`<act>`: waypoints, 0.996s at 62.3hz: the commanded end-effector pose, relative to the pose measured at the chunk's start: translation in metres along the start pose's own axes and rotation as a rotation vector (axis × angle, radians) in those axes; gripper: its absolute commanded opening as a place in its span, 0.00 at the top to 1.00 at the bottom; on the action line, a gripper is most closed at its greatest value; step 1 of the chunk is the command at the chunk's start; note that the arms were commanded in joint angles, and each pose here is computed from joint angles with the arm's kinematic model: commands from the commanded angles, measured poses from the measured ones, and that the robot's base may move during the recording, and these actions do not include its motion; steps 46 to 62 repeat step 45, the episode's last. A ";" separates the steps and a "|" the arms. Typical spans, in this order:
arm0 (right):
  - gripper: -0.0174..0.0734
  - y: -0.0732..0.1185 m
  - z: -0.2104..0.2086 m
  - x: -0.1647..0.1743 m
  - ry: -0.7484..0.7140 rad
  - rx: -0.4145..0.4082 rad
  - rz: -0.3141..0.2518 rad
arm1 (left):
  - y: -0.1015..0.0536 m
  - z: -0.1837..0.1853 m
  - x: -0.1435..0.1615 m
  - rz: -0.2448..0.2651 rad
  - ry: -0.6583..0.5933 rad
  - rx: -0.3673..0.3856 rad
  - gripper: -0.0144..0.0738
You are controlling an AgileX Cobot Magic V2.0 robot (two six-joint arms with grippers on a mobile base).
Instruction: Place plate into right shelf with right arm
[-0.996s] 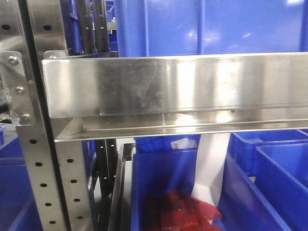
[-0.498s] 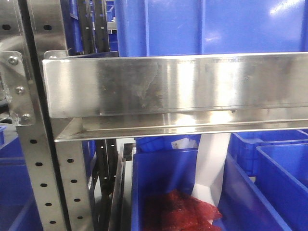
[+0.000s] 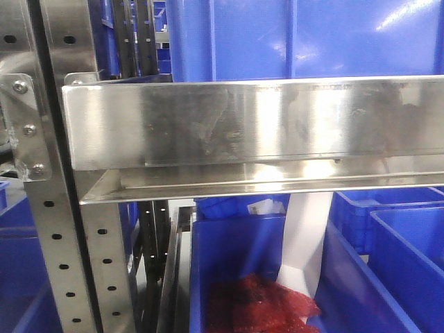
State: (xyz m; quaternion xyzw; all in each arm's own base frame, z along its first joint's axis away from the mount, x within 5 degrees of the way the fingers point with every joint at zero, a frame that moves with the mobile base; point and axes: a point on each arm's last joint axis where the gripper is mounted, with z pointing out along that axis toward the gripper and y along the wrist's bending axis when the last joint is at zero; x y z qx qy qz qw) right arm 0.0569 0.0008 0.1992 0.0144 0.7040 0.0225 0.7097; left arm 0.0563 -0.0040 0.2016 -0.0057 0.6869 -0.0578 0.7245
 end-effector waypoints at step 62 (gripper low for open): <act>0.78 0.000 -0.002 -0.011 -0.109 0.008 -0.020 | 0.000 -0.001 -0.006 -0.005 -0.094 0.007 0.89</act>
